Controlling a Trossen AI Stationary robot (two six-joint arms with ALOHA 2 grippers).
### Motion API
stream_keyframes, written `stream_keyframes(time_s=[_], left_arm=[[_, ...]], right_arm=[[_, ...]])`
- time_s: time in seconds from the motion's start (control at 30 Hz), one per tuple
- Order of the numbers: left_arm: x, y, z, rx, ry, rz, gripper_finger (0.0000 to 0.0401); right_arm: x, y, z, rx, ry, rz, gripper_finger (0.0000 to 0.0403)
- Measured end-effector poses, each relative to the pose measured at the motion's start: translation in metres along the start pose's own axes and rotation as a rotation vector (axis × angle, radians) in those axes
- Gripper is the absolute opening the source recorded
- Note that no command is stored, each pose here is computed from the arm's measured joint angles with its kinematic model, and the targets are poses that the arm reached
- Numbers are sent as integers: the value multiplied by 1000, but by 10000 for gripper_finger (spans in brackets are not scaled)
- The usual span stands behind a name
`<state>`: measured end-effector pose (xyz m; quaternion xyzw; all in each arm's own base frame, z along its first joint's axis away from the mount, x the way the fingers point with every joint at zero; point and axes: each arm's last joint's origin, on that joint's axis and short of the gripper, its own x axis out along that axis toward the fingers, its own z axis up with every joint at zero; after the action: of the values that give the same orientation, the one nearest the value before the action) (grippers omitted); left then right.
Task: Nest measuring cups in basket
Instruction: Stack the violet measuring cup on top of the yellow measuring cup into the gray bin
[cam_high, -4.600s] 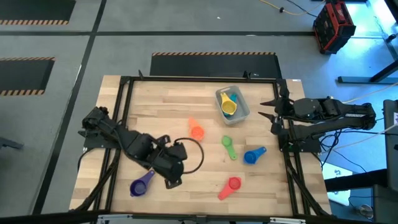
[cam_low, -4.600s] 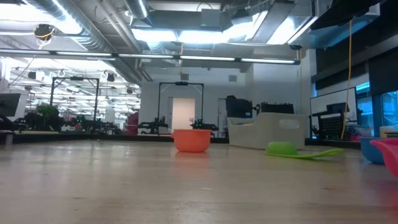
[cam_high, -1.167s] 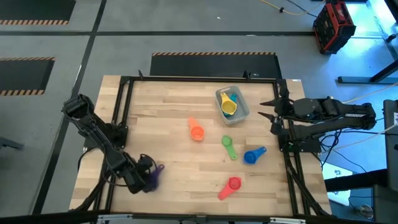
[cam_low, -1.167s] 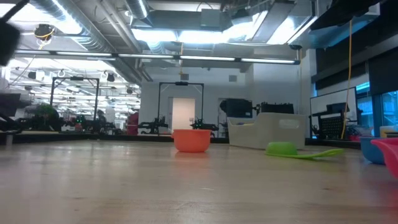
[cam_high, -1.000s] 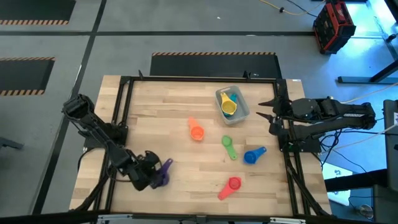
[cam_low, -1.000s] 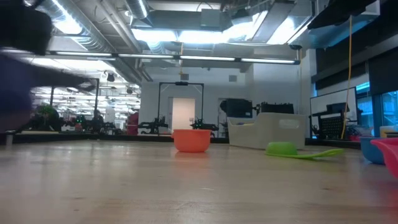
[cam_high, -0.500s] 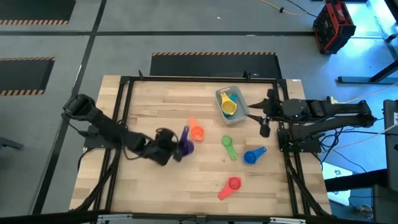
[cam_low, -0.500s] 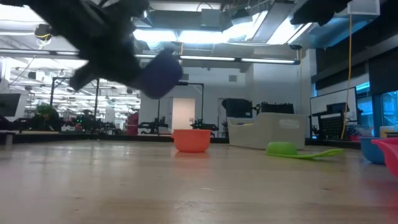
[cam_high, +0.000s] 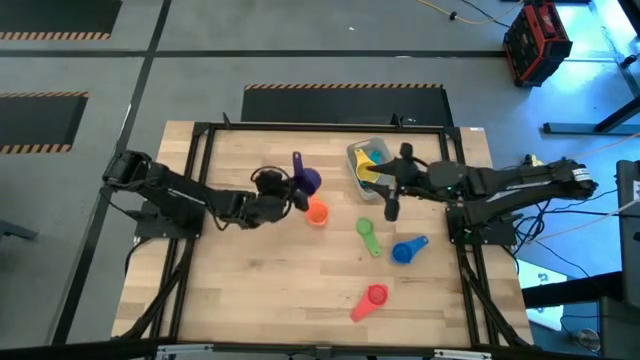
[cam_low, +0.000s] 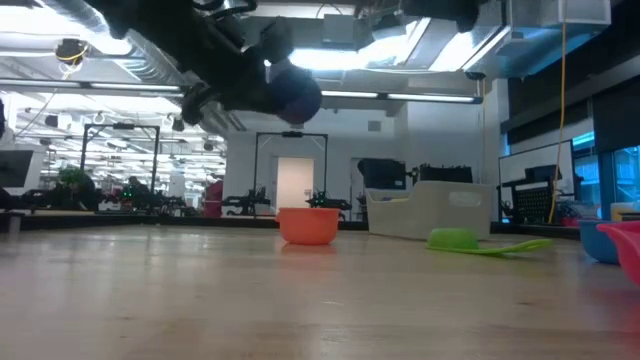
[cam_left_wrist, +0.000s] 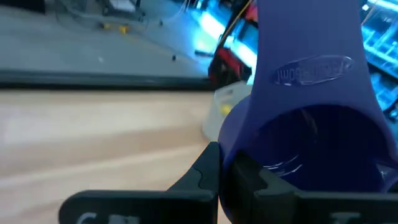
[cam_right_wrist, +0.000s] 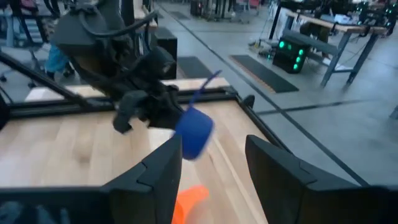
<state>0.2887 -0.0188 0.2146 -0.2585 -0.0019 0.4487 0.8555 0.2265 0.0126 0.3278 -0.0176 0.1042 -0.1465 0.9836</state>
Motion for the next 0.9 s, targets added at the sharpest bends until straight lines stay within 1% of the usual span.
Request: stream_keyframes(time_s=[0.23,0.5,0.63,0.7,0.8,0.9], left_arm=[[13,-2,17,-14,-89,-10,2],[19,-4,27,-41,-142,-22,2],[18,-5,30,-52,-154,-39,3],[18,-6,31,-62,-153,-54,3],[18,-8,31,-72,-148,-76,2],[18,-8,32,-77,-149,-79,3]], right_arm=[[33,14,-6,1,-46,0,184],[67,28,-11,-54,-186,-13,184],[82,34,-15,-107,-239,-32,184],[87,35,-19,-128,-248,-65,184],[97,36,-23,-173,-224,-118,184],[106,34,-25,-181,-206,-144,184]])
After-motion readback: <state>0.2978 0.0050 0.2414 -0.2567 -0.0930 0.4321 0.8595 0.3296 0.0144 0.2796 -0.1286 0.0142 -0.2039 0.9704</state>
